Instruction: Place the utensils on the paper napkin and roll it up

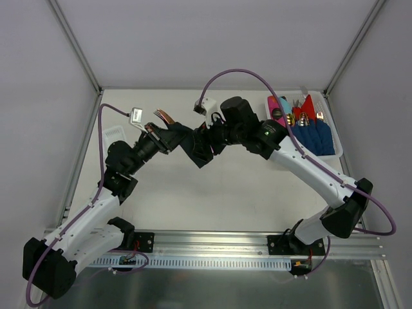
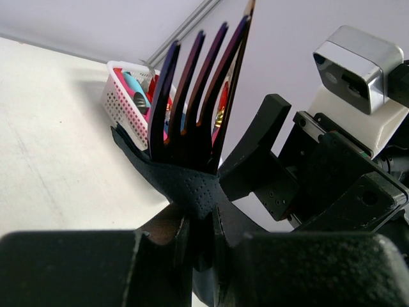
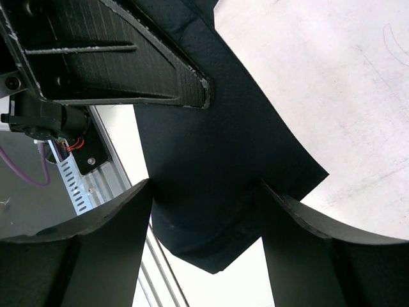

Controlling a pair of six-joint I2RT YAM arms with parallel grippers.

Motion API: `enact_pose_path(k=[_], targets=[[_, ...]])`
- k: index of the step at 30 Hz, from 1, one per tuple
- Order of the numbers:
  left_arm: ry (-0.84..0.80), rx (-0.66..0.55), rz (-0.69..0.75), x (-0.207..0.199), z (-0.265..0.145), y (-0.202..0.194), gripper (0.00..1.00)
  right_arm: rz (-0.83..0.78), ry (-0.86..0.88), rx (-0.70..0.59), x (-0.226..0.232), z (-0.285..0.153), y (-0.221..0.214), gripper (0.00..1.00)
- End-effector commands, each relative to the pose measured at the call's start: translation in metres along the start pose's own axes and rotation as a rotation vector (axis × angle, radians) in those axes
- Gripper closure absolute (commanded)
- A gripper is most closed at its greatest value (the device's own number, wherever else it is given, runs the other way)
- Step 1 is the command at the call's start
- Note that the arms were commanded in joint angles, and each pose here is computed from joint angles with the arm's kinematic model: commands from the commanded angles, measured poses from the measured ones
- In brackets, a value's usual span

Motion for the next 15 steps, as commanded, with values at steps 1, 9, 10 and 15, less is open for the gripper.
enact_pose_path(k=[1, 9, 10, 15], targets=[[-0.096, -0.141, 0.044, -0.035, -0.004, 0.042, 1.00, 0.004, 0.027, -0.024, 0.007, -0.003, 0.004, 0.31], [-0.081, -0.162, 0.069, -0.038, -0.006, 0.051, 1.00, 0.006, 0.014, -0.018, 0.001, -0.016, -0.013, 0.31], [-0.079, -0.162, 0.069, -0.037, -0.005, 0.051, 1.00, 0.006, 0.018, -0.022, 0.003, -0.020, -0.013, 0.31], [-0.092, -0.160, 0.057, -0.038, -0.002, 0.050, 1.00, 0.018, 0.030, 0.000, 0.003, -0.017, -0.020, 0.31]])
Point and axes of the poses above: each gripper's point midway between its finger pads, its own z axis out along the fingers, its own x axis along the line the jaws close on, y = z × x, the point moved 4 cm from there along -z, back along the fingers, and after that the axes turned 14 degrees about z, right-handed, at the moved point
